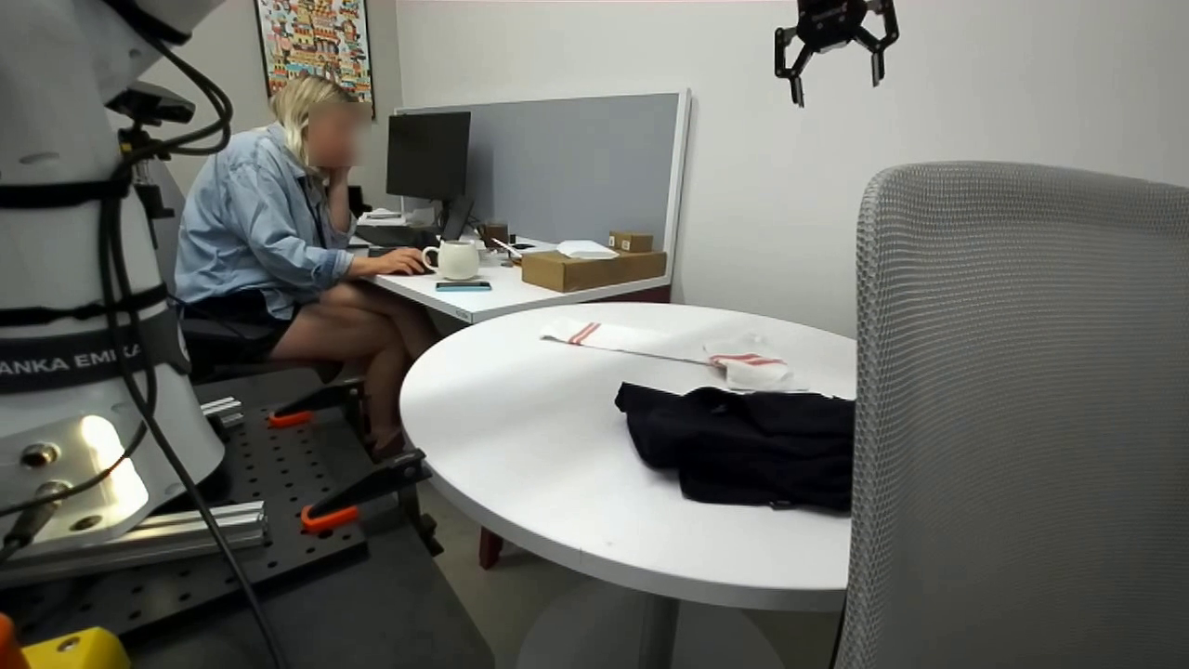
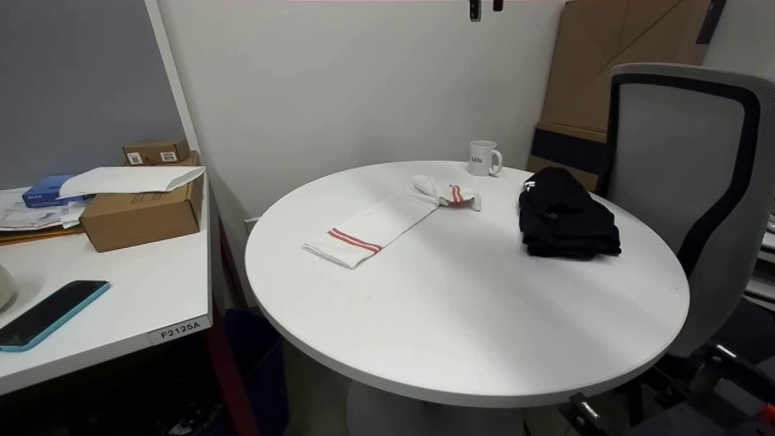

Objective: Put the shirt on the table, unfold the white cloth then unfold the shirt.

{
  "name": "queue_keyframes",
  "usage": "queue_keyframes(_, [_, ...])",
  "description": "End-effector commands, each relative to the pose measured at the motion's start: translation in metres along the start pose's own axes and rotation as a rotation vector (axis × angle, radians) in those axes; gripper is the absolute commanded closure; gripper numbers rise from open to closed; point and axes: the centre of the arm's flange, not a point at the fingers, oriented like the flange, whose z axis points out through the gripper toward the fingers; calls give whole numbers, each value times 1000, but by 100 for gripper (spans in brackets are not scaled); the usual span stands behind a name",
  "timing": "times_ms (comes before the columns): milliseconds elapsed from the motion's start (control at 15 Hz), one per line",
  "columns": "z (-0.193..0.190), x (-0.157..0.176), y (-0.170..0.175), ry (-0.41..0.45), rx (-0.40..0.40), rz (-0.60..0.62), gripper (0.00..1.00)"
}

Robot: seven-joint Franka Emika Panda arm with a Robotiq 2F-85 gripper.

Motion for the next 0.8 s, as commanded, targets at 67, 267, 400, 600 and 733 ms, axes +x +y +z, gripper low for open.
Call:
queue_keyframes(67, [22, -46, 23, 41, 70, 227, 0])
queue_keyframes(267, [43, -79, 32, 23, 152, 374, 0])
queue_keyframes(400, [62, -96, 26, 10, 202, 433, 0])
queue_keyframes(600, [90, -105, 10, -33, 236, 473, 0])
queue_keyframes(733, [110, -104, 2, -64, 239, 478, 0])
